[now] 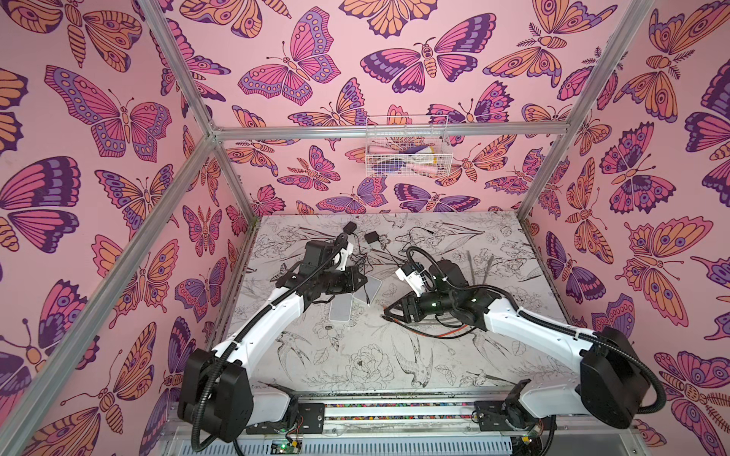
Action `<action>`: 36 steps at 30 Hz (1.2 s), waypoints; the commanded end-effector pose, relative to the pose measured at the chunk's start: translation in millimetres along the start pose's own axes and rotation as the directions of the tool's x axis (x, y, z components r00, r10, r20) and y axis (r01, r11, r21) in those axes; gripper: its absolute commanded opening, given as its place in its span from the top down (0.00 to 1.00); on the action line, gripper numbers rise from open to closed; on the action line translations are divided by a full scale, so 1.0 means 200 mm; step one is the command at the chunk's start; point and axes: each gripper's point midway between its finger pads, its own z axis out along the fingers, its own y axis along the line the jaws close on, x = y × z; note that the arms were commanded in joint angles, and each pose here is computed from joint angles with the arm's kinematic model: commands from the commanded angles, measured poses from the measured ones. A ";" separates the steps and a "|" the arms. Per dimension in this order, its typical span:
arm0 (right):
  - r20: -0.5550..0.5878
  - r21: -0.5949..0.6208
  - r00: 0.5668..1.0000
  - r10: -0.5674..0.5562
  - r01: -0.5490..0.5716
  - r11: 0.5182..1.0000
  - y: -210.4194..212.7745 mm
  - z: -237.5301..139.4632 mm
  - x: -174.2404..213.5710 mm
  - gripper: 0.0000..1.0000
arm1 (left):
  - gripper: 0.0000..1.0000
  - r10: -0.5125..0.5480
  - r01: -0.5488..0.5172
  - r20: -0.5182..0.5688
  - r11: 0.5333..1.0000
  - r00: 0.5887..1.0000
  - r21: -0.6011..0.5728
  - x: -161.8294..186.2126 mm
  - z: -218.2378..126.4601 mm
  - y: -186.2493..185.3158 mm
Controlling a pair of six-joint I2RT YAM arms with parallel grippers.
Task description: Insert the plug into the switch port
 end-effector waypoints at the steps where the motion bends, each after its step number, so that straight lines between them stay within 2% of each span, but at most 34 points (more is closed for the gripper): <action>1: 0.054 -0.063 0.998 -0.028 0.031 0.997 0.09 0.04 -0.14 0.42 | 1.00 -0.017 0.016 0.018 0.998 1.000 0.056 0.02 -0.01 -0.04; 2: 0.056 -0.075 0.998 -0.028 0.032 0.997 0.10 0.06 -0.15 0.43 | 1.00 -0.001 -0.003 0.046 0.997 0.999 0.071 0.02 -0.05 -0.08; 8: 0.043 -0.148 0.998 -0.048 0.054 0.988 0.17 0.12 -0.17 0.45 | 1.00 -0.009 0.004 0.058 0.996 0.998 0.084 0.05 -0.07 -0.08; 16: 0.043 -0.171 0.996 -0.073 0.079 0.982 0.24 0.17 -0.20 0.49 | 1.00 -0.009 0.003 0.060 0.995 0.998 0.097 0.07 -0.07 -0.10; 19: 0.016 -0.162 0.998 -0.060 0.062 0.985 0.20 0.22 -0.18 0.51 | 1.00 -0.008 0.001 0.064 0.995 0.998 0.101 0.07 -0.08 -0.11; 25: 0.015 -0.158 0.998 -0.058 0.059 0.986 0.19 0.24 -0.18 0.61 | 1.00 -0.008 0.001 0.069 0.994 0.998 0.111 0.07 -0.08 -0.12; 32: 0.018 -0.158 0.998 -0.063 0.065 0.985 0.20 0.25 -0.18 0.80 | 1.00 -0.011 0.004 0.056 0.993 0.998 0.121 0.09 -0.07 -0.11; 36: 0.014 -0.159 0.998 -0.066 0.067 0.985 0.20 0.25 -0.17 0.85 | 1.00 -0.013 0.007 0.048 0.993 0.999 0.120 0.11 -0.07 -0.10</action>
